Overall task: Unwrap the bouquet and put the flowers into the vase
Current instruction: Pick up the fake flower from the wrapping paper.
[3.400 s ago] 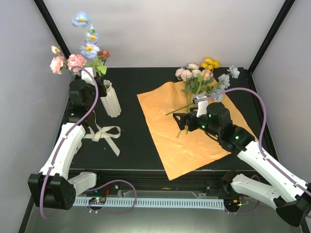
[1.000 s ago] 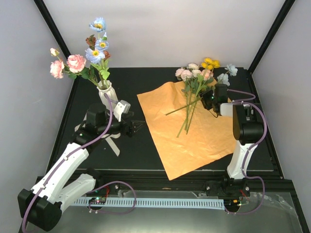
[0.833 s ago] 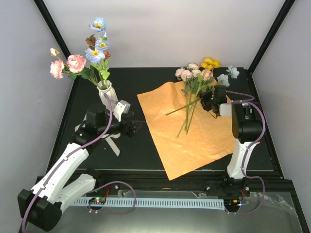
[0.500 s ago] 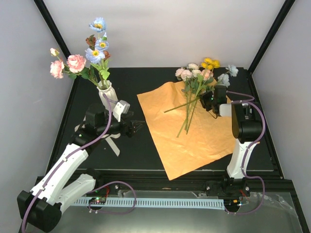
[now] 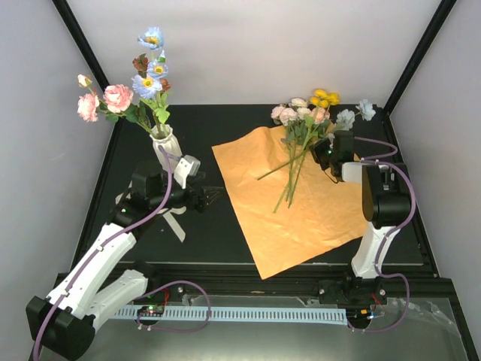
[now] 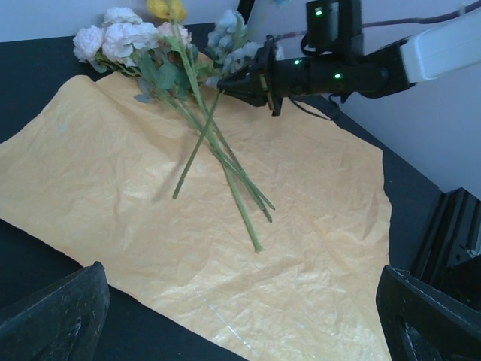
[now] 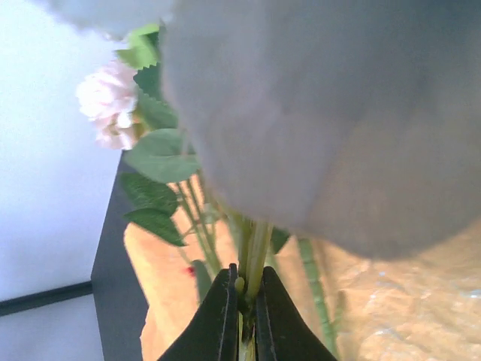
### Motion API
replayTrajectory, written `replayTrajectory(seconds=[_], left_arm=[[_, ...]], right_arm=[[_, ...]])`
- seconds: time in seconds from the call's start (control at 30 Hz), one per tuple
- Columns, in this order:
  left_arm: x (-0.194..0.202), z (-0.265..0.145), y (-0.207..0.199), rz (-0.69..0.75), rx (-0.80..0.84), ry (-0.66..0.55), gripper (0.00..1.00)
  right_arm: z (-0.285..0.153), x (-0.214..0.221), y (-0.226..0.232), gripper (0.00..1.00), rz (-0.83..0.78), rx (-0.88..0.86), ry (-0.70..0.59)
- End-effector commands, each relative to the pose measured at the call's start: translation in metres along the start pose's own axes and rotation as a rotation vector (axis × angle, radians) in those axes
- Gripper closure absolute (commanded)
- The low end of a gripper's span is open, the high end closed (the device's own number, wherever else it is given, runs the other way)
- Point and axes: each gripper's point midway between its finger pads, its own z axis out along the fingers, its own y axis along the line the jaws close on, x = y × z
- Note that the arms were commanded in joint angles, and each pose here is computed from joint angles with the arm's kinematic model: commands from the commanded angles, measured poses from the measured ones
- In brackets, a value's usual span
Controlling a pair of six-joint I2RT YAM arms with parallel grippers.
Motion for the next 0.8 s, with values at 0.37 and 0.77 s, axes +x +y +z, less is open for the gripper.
replayTrajectory(seconds=[0.37,0.77], left_arm=[[-0.002,-0.004,0.029,-0.045,-0.178,-0.023,0.01],[-0.043,-0.011,-0.018,-0.079,0.042,-0.087,0.13]], right_arm=[[-0.091,0.007,0.084,0.99,-0.345,-0.163,-0.041],[-0.178,0.099,0.19,0.99,-0.813,-0.509,0.017]])
